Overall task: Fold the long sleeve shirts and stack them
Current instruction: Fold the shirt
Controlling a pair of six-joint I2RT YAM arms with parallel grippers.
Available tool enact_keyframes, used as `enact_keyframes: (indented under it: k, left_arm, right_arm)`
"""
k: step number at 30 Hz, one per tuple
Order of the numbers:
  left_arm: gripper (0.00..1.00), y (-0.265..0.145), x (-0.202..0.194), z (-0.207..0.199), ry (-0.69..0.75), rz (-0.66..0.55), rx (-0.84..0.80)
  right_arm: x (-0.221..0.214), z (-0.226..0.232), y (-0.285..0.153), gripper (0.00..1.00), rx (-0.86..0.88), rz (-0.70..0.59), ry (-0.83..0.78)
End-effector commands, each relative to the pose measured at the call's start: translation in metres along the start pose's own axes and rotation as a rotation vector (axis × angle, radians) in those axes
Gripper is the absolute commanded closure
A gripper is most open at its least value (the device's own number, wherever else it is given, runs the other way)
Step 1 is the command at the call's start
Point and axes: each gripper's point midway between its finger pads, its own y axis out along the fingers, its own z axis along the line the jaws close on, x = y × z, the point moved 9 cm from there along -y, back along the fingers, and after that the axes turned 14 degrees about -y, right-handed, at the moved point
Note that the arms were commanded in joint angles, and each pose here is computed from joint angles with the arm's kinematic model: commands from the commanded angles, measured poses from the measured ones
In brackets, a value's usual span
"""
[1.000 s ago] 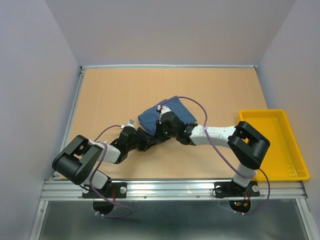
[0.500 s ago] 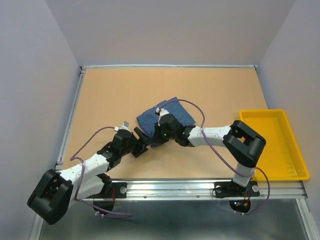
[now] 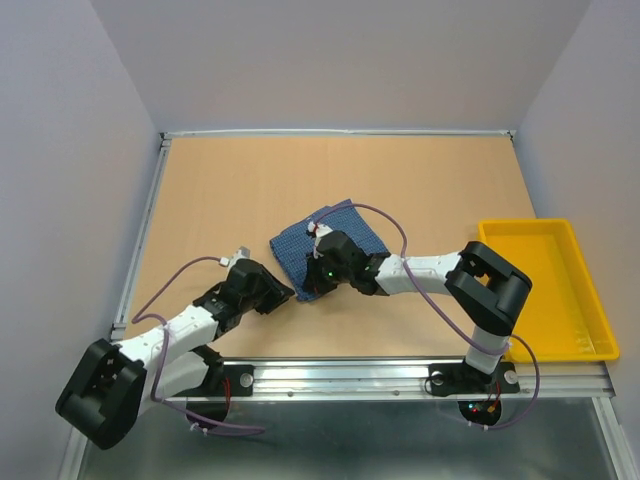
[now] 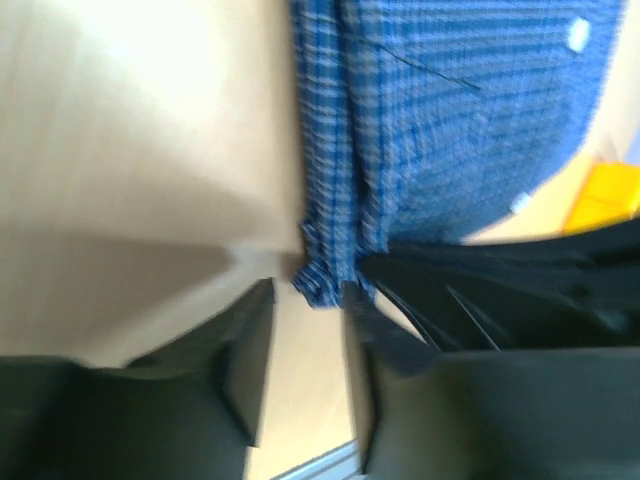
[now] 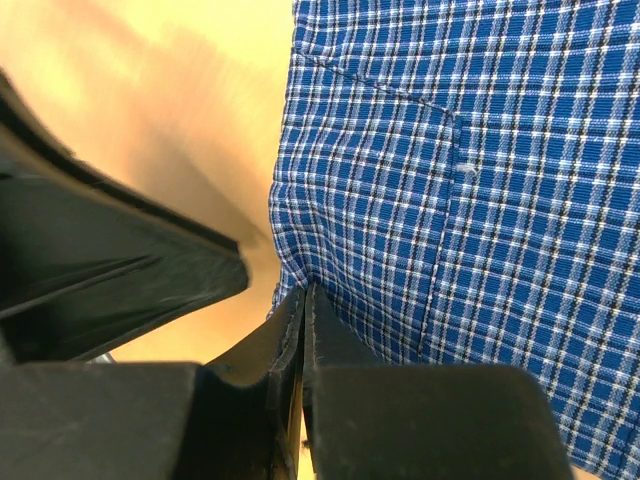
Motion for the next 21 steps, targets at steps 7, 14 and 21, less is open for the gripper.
enact_keyframes:
  k: [7,14,21]
  left_arm:
    - [0.67,0.027,0.004,-0.016,0.043,0.014,-0.006]
    - [0.7,0.042,-0.002,-0.016,0.054,0.085,-0.005]
    - [0.69,0.048,-0.011,-0.017,0.062,0.136,-0.003]
  right_arm:
    - [0.013,0.012,-0.015,0.96,0.044,-0.057,0.006]
    - [0.018,0.018,-0.017,0.96,0.084,-0.065,0.015]
    - [0.011,0.02,-0.013,0.96,0.121,-0.055,0.049]
